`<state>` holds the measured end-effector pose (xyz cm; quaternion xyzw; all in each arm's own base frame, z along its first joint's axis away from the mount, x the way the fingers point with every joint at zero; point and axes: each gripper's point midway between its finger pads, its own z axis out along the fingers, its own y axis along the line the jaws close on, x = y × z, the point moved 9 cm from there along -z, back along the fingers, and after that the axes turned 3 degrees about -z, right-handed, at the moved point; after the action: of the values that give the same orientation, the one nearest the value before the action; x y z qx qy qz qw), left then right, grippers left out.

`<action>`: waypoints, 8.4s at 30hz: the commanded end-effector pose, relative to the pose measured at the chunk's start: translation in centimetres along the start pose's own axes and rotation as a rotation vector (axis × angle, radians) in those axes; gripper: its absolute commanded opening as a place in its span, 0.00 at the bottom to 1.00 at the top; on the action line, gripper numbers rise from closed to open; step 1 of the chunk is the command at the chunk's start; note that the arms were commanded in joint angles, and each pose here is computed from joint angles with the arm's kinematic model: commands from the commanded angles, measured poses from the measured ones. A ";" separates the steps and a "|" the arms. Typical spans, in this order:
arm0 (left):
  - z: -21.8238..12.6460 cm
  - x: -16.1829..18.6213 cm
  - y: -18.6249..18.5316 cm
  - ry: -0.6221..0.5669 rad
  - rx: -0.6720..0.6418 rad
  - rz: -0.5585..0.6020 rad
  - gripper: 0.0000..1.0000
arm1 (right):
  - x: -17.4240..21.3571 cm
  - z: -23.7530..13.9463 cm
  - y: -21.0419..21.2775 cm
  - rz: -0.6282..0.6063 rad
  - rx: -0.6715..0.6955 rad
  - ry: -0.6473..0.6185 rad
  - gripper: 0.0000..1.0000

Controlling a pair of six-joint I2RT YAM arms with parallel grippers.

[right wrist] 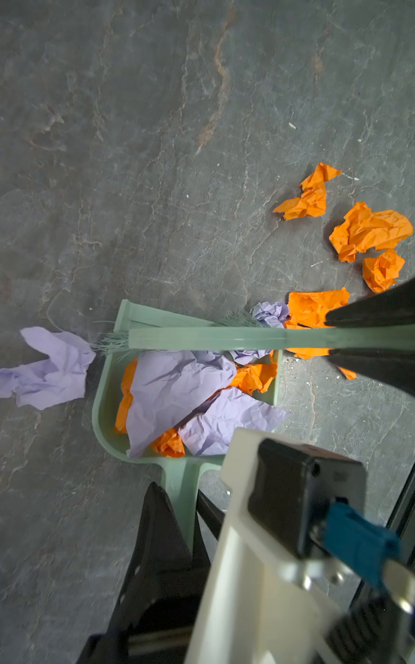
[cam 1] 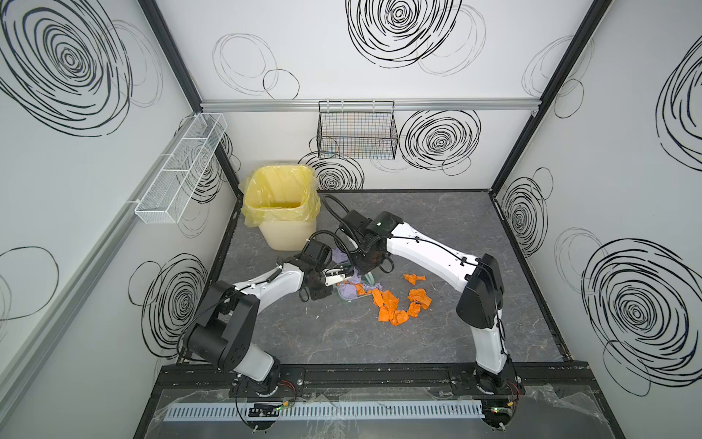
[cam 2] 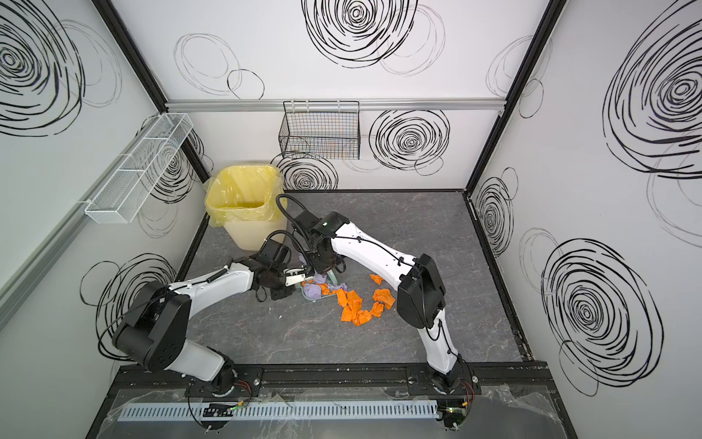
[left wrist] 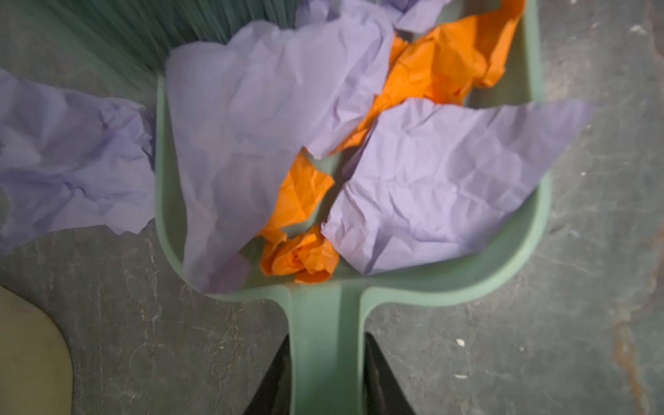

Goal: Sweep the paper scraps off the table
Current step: 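Sweep the far scraps with the right gripper's brush into the dustpan, then raise the brush with the right gripper and bring it back over the remaining scraps, then sweep remaining scraps with the right gripper's brush into the left gripper's dustpan, then lift the filled dustpan toward the yellow bin with left gripper while right brush withdraws, then tip the dustpan over the yellow bin with the left gripper, emptying the scraps, then lower the empty dustpan beside the scraps with the left gripper while the right brush approaches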

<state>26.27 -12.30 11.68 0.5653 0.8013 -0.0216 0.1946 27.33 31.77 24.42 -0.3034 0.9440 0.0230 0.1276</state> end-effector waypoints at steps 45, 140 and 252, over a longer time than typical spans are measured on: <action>-2.7 2.8 -8.2 0.044 0.088 0.219 0.00 | 12.6 -0.2 -12.6 0.311 0.422 0.224 0.00; -3.8 -2.5 -2.1 -0.242 0.013 -0.032 0.00 | 9.8 -17.0 -6.8 0.512 -0.149 -0.486 0.00; -36.5 0.7 20.2 0.251 -0.866 0.274 0.00 | -1.6 7.8 -5.4 0.742 -0.654 -0.316 0.00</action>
<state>36.52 6.34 47.66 0.5355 0.6695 0.4394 0.2681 34.46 30.20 16.23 0.0382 0.9042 0.4023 0.1381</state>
